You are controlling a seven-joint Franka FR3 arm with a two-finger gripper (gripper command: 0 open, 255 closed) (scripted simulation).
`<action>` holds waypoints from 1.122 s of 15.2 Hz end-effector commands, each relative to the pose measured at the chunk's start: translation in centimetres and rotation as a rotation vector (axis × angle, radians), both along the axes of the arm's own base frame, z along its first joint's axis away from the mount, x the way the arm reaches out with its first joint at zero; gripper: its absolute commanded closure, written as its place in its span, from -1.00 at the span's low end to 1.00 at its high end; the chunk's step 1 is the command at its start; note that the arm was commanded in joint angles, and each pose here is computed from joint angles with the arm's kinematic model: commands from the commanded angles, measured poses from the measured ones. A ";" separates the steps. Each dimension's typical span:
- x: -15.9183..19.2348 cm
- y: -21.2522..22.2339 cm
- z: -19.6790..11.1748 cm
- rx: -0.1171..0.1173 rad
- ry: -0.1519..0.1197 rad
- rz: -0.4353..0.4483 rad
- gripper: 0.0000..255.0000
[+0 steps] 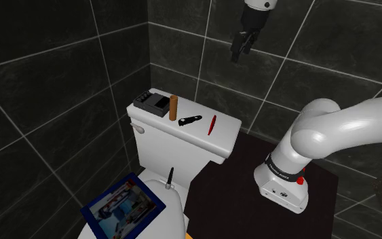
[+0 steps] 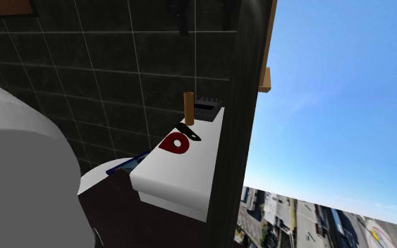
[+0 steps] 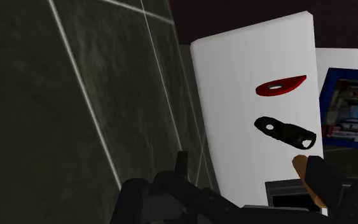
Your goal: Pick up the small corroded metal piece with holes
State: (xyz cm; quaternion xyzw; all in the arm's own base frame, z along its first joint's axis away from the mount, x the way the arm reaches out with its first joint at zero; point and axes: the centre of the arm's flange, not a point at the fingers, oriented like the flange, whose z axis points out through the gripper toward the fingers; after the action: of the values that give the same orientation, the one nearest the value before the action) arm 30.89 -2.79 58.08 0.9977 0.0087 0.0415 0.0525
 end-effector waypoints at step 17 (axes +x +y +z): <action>10.5 3.4 -17.6 0.176 0.107 0.807 -1.00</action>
State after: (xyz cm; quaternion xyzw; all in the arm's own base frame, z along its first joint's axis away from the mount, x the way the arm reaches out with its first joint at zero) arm 40.90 0.07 41.63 0.9268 0.3724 0.0087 -0.0479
